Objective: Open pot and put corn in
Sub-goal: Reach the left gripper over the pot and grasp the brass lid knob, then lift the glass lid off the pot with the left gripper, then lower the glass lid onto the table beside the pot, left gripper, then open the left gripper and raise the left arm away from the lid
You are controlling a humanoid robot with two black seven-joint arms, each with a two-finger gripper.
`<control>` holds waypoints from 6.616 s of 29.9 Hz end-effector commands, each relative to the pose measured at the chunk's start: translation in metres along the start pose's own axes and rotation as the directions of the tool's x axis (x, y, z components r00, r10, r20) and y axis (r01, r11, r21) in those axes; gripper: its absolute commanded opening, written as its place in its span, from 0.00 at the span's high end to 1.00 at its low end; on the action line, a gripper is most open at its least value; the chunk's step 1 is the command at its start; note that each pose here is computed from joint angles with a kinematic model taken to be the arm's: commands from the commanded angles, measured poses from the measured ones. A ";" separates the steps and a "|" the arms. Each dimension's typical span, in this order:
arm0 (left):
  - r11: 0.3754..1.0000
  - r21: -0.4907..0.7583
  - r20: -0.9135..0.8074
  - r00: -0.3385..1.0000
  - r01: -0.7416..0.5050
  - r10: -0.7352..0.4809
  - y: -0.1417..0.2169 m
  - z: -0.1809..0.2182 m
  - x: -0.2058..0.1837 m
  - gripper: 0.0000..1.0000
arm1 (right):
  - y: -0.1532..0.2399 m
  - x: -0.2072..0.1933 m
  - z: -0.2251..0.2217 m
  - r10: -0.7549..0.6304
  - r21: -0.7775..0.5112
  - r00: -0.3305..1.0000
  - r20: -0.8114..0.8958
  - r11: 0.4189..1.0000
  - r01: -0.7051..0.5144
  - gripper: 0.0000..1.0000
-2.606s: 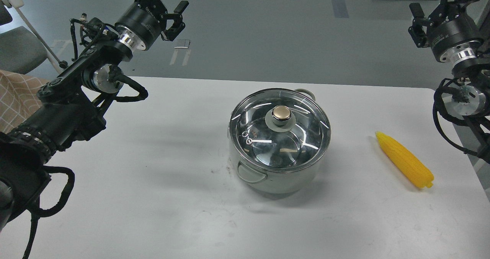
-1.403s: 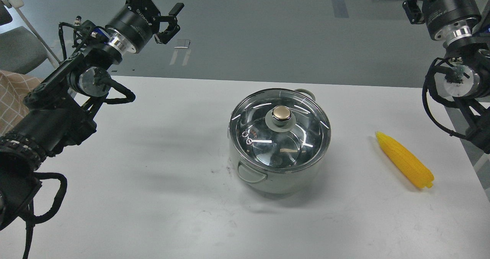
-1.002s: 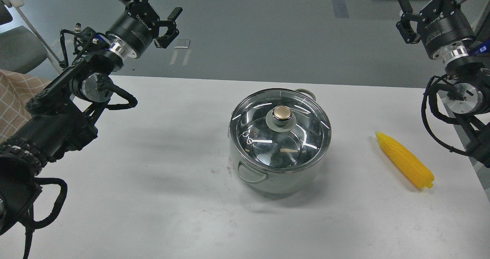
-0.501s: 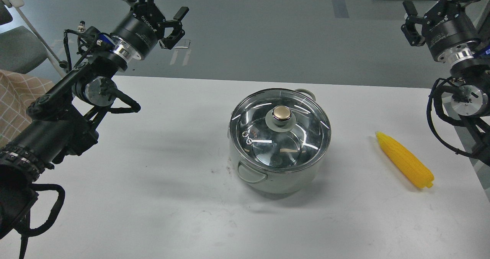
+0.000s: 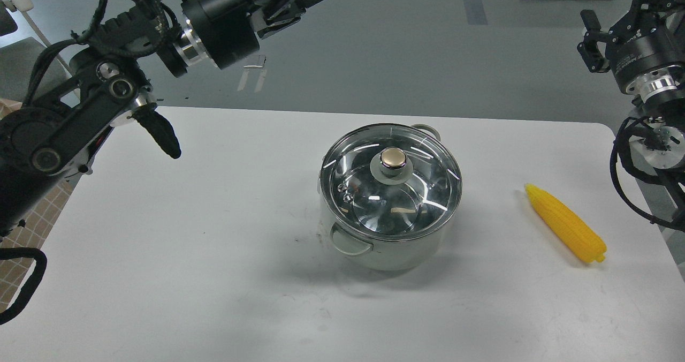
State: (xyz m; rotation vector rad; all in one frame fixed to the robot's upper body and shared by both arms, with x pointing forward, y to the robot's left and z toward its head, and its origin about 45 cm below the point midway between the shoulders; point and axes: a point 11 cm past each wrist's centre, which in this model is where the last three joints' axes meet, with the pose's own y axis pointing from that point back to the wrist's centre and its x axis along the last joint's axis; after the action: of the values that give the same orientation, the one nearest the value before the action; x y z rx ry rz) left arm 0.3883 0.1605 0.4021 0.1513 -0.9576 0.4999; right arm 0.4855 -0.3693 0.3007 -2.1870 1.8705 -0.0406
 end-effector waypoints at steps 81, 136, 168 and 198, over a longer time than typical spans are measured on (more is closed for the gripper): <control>0.937 0.168 0.613 0.712 0.306 -0.342 -0.046 -0.039 -0.111 0.72 | 0.034 0.019 0.038 0.080 -0.081 0.997 -0.007 0.993 -0.081 0.00; 0.749 0.659 0.364 0.843 0.068 -0.397 0.302 -0.165 -0.183 0.70 | 0.040 0.016 0.049 0.081 -0.101 0.997 0.008 0.992 -0.080 0.00; 0.732 0.681 0.354 0.872 0.006 -0.337 0.317 -0.165 -0.167 0.07 | 0.043 0.015 0.049 0.074 -0.102 0.997 0.011 0.992 -0.072 0.00; 0.785 0.400 -0.470 0.630 -0.472 0.618 0.138 -0.142 0.040 0.03 | 0.123 0.068 -0.039 -0.724 -0.725 -0.064 -0.687 0.677 0.128 0.00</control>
State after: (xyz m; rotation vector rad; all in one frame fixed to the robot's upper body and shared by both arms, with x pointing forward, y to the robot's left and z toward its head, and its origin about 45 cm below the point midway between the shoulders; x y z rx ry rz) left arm 0.4462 0.3521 0.3359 -0.0123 -0.3627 1.2019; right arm 0.3850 -0.4507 0.3178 -3.4070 1.4355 -1.7860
